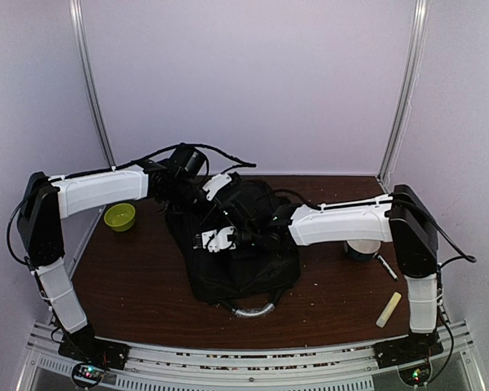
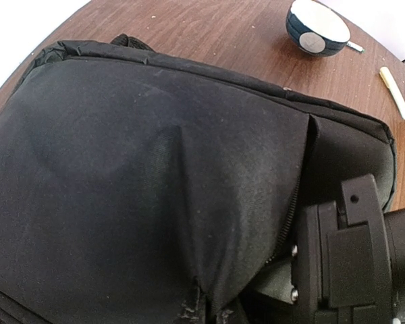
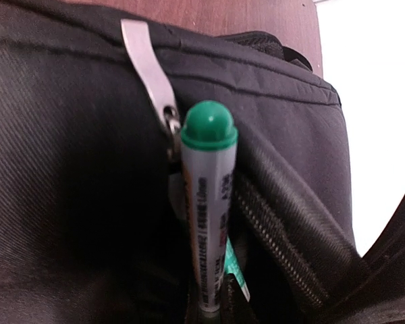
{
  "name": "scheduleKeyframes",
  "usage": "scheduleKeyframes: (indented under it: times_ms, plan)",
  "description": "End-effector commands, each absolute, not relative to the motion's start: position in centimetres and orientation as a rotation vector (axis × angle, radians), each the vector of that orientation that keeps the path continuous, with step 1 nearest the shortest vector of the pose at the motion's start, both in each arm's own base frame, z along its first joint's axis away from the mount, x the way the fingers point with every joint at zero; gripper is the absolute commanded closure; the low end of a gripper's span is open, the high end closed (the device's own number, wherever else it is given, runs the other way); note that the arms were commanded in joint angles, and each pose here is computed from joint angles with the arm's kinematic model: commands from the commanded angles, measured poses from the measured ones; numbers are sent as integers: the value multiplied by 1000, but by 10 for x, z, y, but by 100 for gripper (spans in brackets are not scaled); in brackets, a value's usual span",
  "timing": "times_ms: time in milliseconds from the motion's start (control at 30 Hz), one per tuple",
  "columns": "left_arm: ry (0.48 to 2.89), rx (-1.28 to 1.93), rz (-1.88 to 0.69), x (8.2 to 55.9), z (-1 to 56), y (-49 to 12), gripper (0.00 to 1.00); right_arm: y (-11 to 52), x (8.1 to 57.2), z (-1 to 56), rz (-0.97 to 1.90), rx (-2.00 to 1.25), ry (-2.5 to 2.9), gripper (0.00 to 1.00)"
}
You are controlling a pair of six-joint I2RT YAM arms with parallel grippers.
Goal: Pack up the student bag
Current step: Pick up the pen from the second largest pocket of the bag.
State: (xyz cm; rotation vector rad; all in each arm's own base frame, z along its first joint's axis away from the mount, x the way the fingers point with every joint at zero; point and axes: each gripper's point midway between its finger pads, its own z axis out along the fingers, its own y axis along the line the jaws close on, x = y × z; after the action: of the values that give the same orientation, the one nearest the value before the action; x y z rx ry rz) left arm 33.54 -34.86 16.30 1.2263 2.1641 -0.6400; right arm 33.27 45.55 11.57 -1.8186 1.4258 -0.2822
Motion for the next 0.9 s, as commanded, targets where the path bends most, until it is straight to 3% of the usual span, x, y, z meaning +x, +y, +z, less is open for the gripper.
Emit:
scheduleKeyframes:
  times_ms: [0,567,867]
  plan:
    - [1969,1230,-749,334,221,-369,100,418,353,97,-514,-1847,1468,96]
    - [1957,1230,-785,330,227,-371,100,393,361,66,-763,-2005,1410,95]
    - [1949,1232,-840,325,228,-375,100,414,373,60,-757,-1917,1463,82]
